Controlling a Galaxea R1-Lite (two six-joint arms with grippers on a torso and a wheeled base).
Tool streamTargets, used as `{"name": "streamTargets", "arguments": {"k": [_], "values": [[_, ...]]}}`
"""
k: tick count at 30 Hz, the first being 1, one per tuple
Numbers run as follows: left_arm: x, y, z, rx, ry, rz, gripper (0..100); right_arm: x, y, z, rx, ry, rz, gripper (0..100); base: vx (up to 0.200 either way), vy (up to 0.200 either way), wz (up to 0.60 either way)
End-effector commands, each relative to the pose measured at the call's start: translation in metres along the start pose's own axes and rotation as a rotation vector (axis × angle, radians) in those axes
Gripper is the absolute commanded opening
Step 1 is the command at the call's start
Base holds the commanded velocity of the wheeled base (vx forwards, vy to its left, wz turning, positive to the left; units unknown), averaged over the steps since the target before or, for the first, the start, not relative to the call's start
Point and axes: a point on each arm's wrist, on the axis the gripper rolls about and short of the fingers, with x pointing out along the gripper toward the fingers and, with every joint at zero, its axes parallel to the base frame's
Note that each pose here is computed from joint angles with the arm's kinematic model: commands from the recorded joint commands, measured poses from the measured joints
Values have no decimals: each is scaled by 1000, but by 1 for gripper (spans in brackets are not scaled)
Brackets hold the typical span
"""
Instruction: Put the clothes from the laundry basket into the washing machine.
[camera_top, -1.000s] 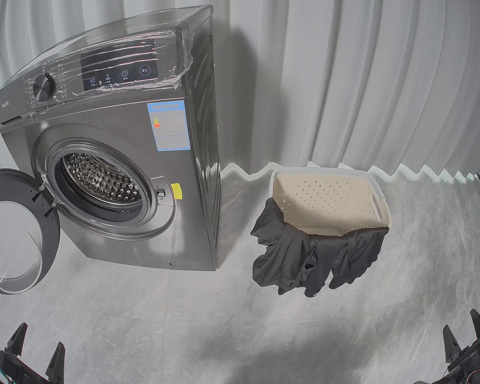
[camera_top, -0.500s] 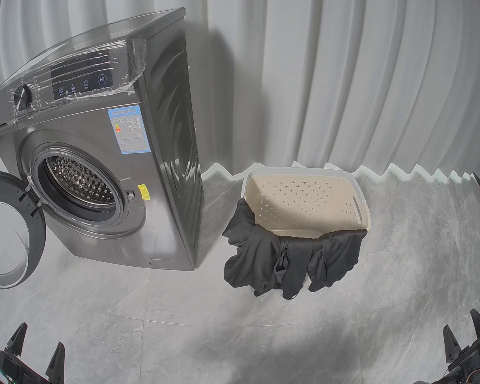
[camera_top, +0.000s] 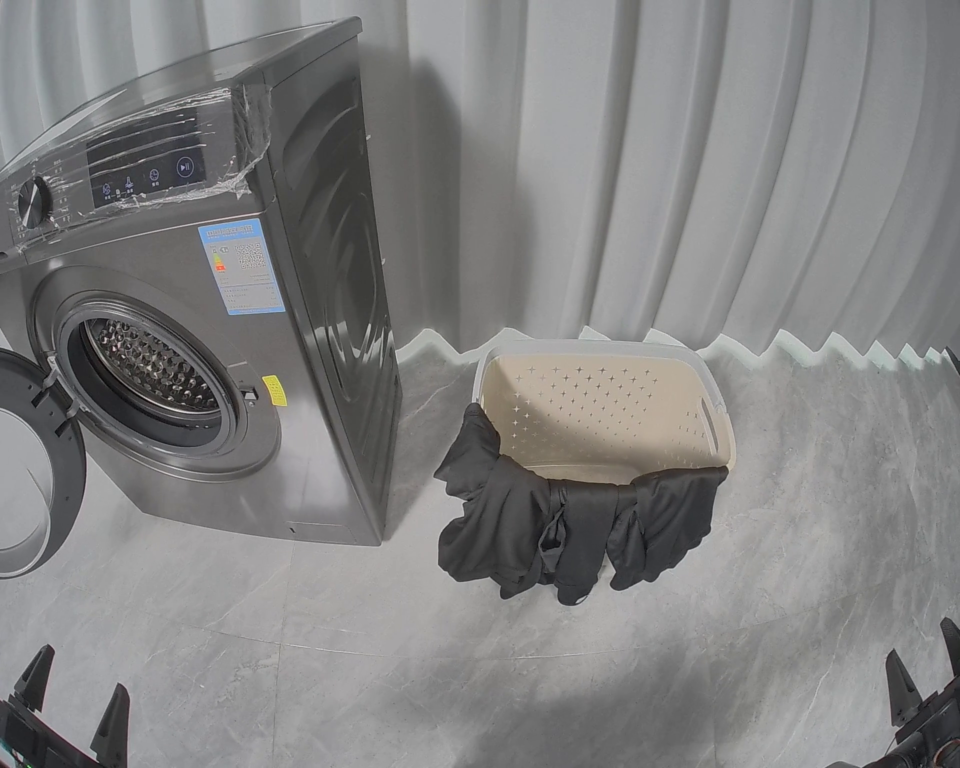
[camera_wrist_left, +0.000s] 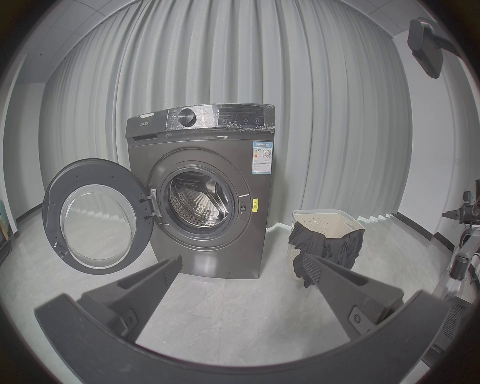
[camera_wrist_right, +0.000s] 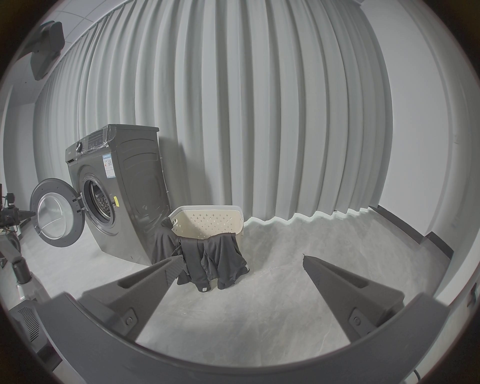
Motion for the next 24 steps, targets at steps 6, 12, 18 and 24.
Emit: {"name": "streamTargets", "arguments": {"k": [6, 12, 18, 24], "values": [[0, 0, -5, 1, 0, 0, 100, 0, 0, -1, 0, -6, -1, 100, 0, -100, 0], [0, 0, -5, 4, 0, 0, 100, 0, 0, -1, 3, -6, -2, 100, 0, 0, 0], [0, 0, -5, 2, 0, 0, 100, 0, 0, -2, 6, -19, -10, 100, 0, 0, 0], [0, 0, -5, 2, 0, 0, 100, -8, 1, 25, 0, -160, 4, 100, 0, 0, 0]]}}
